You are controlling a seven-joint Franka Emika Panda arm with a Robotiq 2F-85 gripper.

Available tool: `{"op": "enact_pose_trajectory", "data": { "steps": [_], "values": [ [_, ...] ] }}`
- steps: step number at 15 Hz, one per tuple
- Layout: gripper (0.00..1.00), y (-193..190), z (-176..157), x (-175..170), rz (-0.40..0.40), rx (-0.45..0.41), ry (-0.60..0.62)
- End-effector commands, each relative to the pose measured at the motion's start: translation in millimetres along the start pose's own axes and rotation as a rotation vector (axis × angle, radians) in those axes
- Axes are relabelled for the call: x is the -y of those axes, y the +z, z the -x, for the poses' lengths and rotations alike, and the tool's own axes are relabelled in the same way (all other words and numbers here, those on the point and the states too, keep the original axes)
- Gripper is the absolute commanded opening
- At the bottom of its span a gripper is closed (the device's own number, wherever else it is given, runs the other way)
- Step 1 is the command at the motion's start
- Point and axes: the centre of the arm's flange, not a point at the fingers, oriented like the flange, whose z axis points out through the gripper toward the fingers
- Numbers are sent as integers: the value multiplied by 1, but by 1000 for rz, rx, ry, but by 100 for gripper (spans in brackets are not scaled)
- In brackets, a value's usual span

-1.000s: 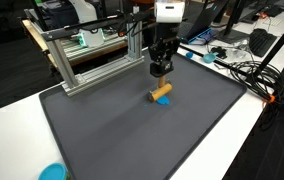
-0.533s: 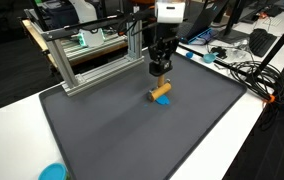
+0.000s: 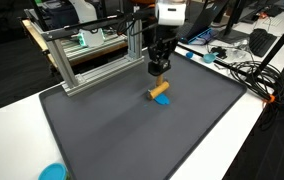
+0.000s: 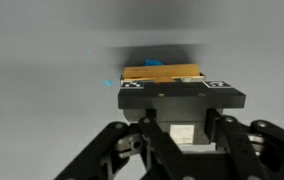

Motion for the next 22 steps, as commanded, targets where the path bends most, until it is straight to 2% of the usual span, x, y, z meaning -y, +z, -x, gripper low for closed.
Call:
{"op": "enact_pose_trajectory", "data": {
  "steps": [1,7,10,12,15,22],
  "values": [
    [22,28,2,-14,-41,135,35],
    [22,36,5,-21,-75,194,67],
    [22,-9,23,-36,-58,64,35],
    [22,-46,44,-43,-2,-16,-67],
    [22,-90,72,-51,76,-21,-223],
    [22,-121,58,-32,101,-92,-582]
  ]
}}
